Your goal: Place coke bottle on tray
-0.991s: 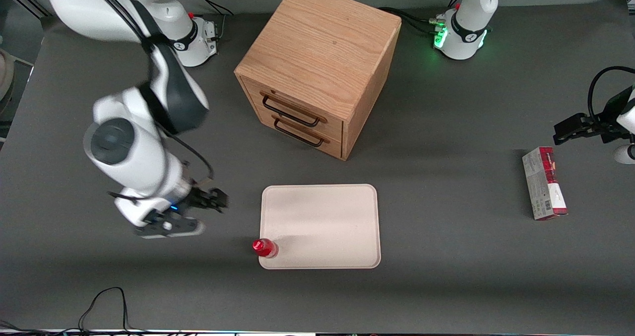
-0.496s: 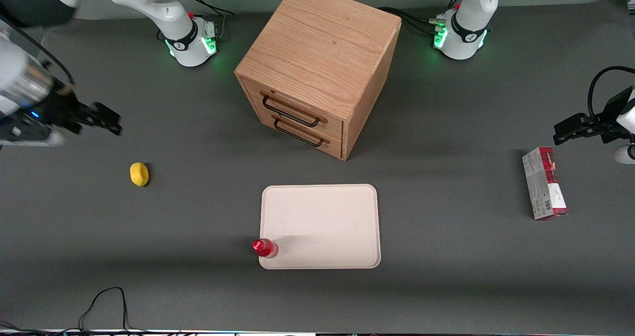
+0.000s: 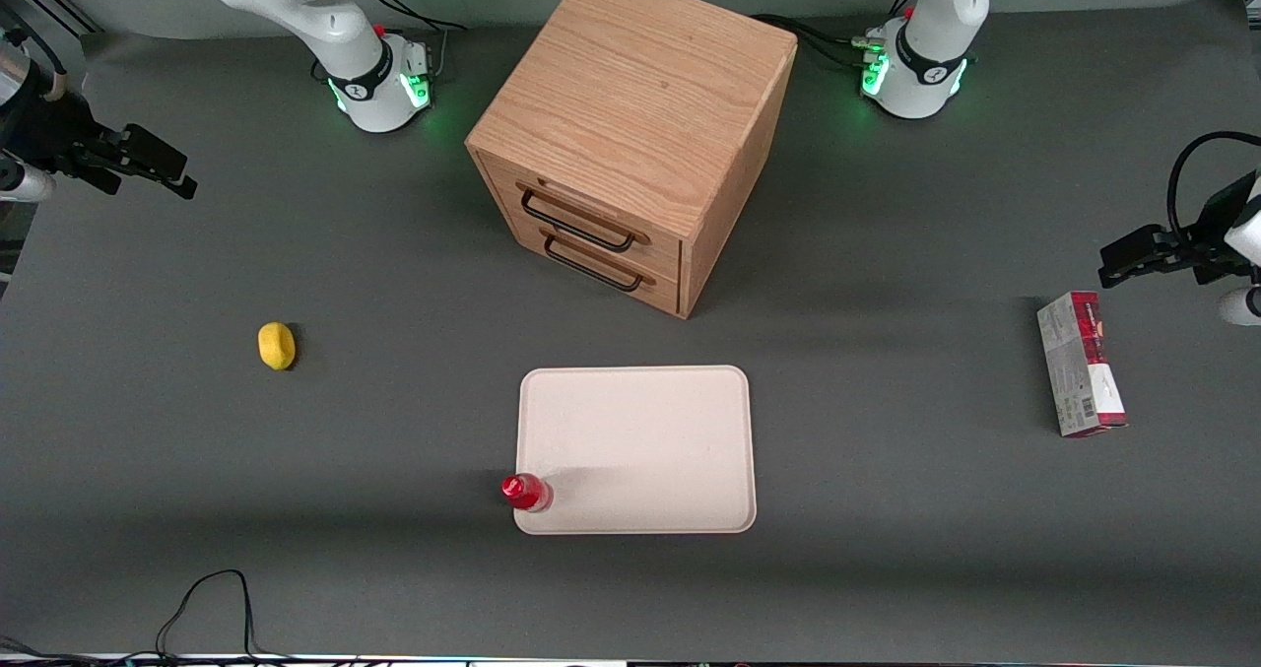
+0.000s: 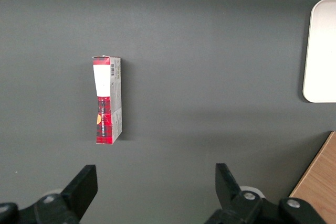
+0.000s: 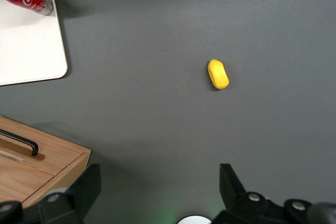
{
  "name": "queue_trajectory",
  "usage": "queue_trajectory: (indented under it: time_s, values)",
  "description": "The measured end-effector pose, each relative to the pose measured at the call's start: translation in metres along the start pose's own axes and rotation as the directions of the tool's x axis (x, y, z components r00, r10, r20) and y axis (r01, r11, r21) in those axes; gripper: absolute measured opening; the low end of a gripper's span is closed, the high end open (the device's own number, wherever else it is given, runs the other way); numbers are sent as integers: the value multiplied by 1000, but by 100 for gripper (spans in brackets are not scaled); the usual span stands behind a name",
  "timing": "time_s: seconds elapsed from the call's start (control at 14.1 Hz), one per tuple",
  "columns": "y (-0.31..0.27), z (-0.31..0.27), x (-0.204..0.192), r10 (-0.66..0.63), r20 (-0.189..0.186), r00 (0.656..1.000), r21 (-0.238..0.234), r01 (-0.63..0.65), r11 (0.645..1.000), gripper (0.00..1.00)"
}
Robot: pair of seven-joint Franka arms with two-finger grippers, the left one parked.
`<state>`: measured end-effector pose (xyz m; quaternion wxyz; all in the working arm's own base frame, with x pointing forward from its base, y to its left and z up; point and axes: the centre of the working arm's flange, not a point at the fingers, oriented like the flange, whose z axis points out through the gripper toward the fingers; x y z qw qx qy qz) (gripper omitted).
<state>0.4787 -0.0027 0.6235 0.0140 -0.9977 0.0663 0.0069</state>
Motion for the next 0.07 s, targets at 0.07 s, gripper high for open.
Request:
queue_trajectory:
  time_s: [0.07]
  values:
    - [-1, 2, 0, -1, 3, 1000, -1, 1, 1000, 100]
